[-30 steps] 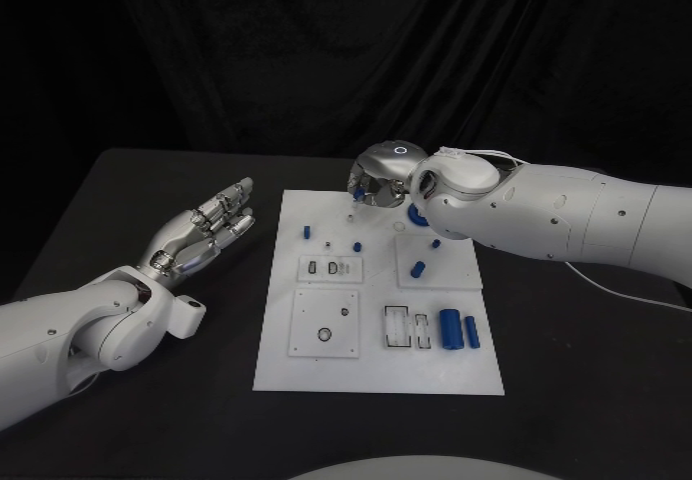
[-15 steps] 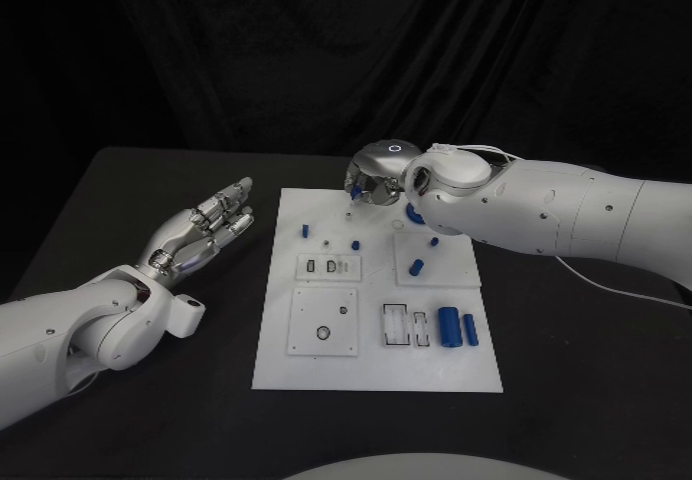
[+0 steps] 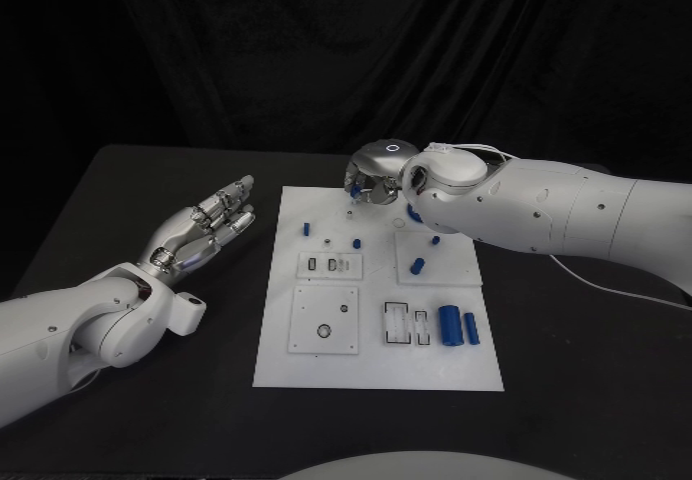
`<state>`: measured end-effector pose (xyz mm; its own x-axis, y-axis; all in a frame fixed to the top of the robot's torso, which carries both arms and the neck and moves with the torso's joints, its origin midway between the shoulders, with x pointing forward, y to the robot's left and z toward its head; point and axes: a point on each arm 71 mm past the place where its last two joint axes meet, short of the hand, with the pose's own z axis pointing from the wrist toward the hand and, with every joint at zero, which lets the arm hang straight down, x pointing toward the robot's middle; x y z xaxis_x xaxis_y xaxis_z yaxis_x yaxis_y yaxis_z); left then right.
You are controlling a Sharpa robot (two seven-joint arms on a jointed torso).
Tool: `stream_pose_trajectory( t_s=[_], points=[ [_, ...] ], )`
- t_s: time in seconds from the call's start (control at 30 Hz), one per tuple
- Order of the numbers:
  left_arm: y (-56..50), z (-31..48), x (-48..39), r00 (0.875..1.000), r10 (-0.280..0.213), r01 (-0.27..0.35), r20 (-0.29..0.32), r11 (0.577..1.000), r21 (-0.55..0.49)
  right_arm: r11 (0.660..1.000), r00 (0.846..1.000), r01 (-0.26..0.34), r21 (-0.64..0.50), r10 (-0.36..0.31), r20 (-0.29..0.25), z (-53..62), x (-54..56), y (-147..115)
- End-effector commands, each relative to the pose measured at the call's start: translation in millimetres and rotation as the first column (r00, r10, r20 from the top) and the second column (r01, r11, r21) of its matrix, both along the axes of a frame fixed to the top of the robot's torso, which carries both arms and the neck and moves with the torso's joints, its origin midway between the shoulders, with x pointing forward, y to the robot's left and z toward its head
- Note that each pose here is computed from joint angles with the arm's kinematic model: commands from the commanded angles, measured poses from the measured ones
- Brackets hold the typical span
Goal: Assemble the parts on the task board
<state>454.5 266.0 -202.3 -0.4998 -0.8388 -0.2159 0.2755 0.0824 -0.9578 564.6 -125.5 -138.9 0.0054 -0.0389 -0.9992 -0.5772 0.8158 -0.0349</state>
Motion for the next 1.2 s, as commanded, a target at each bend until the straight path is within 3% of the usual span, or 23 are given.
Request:
stream_pose_trajectory(
  t_s=[0.03,1.2],
  points=[
    [-2.1,11.6,-3.5,0.991,-0.042,0.053,0.13,0.996,-0.079,1.0,1.0,0.006,-0.013,-0.007,-0.017,-4.3,0.0,-0.6],
    [-1.4,10.0,-1.7,0.992,-0.051,0.06,0.115,0.995,-0.075,1.0,0.999,-0.008,-0.019,0.007,-0.039,-9.3,-4.5,-1.5]
  ],
)
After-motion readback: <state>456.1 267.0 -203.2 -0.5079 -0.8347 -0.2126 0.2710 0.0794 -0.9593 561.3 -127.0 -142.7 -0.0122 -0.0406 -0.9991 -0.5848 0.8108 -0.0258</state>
